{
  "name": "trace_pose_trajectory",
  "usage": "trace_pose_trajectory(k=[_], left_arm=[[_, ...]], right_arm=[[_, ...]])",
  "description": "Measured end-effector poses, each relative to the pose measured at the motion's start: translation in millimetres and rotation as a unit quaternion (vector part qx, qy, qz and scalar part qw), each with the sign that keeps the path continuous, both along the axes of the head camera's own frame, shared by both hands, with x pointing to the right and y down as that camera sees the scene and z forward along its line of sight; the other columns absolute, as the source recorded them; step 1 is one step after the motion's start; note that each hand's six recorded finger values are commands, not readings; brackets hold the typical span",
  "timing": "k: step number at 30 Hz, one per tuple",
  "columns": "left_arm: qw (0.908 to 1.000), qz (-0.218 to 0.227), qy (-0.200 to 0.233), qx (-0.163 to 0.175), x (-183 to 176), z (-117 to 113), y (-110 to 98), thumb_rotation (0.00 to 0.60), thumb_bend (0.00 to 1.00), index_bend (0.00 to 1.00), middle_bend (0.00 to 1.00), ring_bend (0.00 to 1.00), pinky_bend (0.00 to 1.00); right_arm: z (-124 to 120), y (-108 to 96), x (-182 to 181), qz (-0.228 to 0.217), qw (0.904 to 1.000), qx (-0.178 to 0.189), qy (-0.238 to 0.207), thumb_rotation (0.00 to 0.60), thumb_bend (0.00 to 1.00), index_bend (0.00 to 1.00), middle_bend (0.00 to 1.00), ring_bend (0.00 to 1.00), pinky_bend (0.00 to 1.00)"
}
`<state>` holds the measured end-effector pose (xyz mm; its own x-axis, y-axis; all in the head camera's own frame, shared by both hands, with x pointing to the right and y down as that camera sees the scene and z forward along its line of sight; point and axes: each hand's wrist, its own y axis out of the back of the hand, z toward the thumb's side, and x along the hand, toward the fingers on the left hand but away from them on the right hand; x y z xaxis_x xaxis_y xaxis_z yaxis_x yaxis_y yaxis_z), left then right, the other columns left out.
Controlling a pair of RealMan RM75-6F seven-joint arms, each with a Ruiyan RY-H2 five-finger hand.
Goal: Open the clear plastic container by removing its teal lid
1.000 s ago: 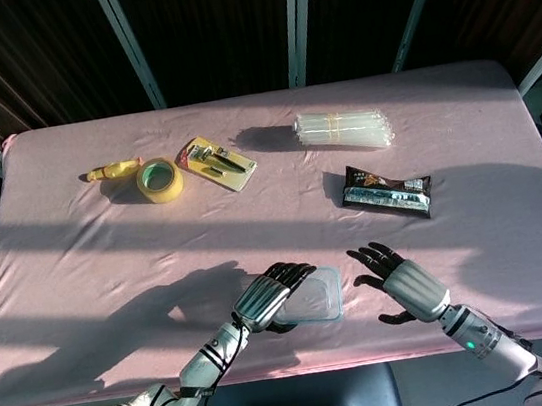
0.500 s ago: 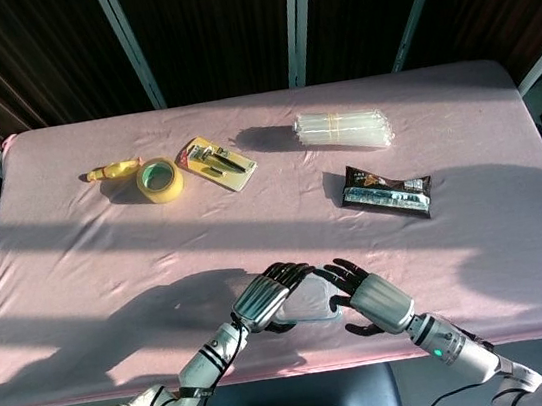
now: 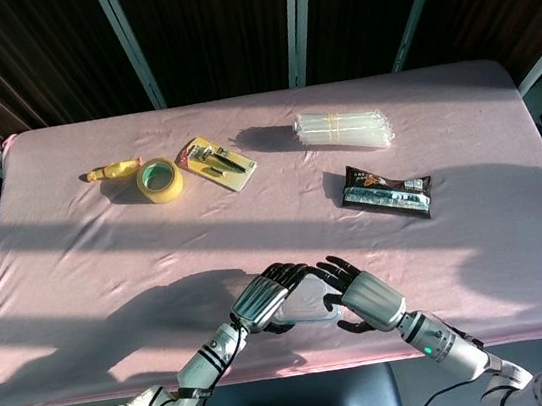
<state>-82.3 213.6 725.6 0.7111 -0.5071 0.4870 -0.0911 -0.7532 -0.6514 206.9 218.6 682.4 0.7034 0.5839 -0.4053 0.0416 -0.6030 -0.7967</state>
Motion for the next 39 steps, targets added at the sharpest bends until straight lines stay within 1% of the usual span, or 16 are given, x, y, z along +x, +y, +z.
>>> trace_pose_trajectory(k=[14,20,39], left_arm=[[1.0,0.003,-0.003,0.005,-2.4,-1.9,-1.2,0.6,0.26,0.0,0.26,0.21,0.28],[1.0,0.005,-0.007,0.003,-4.0,-0.6,-0.1,0.6,0.26,0.0,0.26,0.21,0.28],[1.0,0.004,-0.009,0.0,-5.8,4.0,0.5,0.6,0.26,0.0,0.27,0.22,0.28]], right_arm=[[-0.1,4.2,-4.0,-0.008,1.0,-0.003,-0.003,0.6,0.39,0.63,0.1,0.0,0.0],[-2.2,2.7,-2.0,-0.004,1.0,0.002,-0.007,0.6,0.39,0.63,0.1,0.0,0.0],[0.0,1.6,-3.1,-0.003,1.0,-0.004,-0.006,0.6,0.39,0.63,0.1,0.0,0.0]])
